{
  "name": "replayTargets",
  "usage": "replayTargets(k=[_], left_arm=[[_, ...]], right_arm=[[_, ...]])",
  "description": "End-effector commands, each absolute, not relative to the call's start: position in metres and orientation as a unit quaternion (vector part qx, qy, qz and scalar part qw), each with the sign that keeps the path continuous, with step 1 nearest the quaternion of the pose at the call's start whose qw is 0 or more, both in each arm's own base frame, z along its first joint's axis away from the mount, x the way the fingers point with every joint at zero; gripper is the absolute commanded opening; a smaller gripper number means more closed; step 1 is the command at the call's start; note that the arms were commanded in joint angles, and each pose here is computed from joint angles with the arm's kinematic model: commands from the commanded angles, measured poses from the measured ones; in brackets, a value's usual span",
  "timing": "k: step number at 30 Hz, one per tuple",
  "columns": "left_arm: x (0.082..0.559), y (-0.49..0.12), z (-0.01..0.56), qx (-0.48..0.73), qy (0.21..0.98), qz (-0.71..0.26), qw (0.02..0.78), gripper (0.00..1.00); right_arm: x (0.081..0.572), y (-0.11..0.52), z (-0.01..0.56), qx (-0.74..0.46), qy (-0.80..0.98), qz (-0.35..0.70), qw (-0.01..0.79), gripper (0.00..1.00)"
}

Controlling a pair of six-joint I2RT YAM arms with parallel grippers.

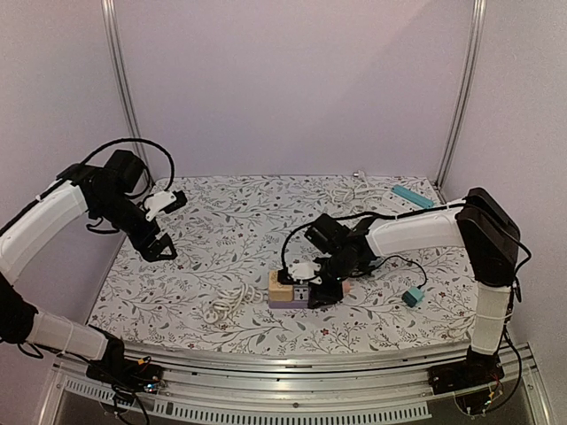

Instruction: Insert the plug

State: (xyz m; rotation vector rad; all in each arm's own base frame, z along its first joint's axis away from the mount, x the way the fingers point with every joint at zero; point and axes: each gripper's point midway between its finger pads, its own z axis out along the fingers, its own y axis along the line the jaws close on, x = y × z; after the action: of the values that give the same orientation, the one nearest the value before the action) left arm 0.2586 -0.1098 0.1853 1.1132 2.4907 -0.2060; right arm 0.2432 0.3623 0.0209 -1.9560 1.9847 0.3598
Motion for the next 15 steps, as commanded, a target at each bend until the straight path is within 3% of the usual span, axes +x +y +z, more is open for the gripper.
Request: replayTargets(k=[1,8,15], left_arm=[[0.267,-0.110,0.196,0.385,0.892,-0.077,0.226,0.98],[0.275,-0.110,0.199,0.382,0.892,-0.075,0.227,0.98],[0.280,-0.108,0.204,0.379,0.894,-0.069,0.230,0.98]], right_arm=[[0.270,0.368,0.021,-0.642,0.737,0.124,0.174,0.39],[0.349,0.401,0.055,-0.556,0.783,0.095,0.263,0.37],[0.417,0.413,0.021,-0.478,0.838,0.053,0.258,0.39]])
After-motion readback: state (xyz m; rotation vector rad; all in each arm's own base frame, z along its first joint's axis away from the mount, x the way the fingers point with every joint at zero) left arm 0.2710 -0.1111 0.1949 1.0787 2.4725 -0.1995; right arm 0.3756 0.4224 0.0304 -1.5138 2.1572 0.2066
